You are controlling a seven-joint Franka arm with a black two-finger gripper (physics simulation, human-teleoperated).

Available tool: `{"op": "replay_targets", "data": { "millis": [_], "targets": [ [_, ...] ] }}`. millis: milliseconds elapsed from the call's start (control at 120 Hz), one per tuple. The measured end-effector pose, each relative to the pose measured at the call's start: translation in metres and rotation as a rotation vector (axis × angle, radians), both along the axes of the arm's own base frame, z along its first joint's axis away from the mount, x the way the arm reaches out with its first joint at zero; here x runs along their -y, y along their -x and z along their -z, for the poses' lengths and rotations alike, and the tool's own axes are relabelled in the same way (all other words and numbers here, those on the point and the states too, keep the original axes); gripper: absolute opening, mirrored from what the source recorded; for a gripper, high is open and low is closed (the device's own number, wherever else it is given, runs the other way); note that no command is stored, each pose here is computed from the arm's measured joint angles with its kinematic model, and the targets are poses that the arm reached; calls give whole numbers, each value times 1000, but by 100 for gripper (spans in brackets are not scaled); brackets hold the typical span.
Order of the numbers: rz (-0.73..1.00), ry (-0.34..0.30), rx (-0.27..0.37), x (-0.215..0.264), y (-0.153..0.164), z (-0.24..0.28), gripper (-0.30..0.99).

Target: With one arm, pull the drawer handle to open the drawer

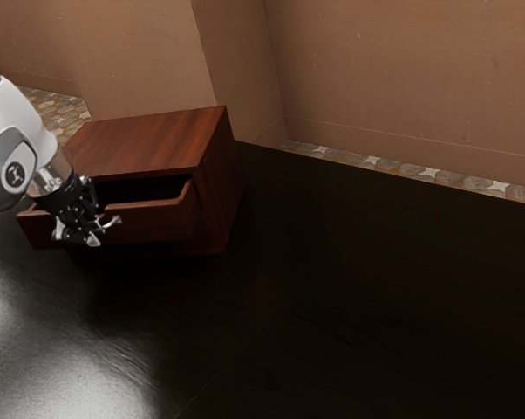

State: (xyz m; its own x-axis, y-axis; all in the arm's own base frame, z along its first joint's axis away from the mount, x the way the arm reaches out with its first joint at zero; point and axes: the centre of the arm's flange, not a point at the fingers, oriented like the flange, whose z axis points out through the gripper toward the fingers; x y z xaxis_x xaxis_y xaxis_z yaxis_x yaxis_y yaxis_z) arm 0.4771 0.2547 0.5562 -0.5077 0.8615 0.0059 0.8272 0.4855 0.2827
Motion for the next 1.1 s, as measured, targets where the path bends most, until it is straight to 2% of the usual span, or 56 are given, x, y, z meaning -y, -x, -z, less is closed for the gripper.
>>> {"op": "replay_targets", "data": {
  "millis": [1100],
  "targets": [
    [23, -34, 28, 27, 31, -6, 8]
  ]
}}
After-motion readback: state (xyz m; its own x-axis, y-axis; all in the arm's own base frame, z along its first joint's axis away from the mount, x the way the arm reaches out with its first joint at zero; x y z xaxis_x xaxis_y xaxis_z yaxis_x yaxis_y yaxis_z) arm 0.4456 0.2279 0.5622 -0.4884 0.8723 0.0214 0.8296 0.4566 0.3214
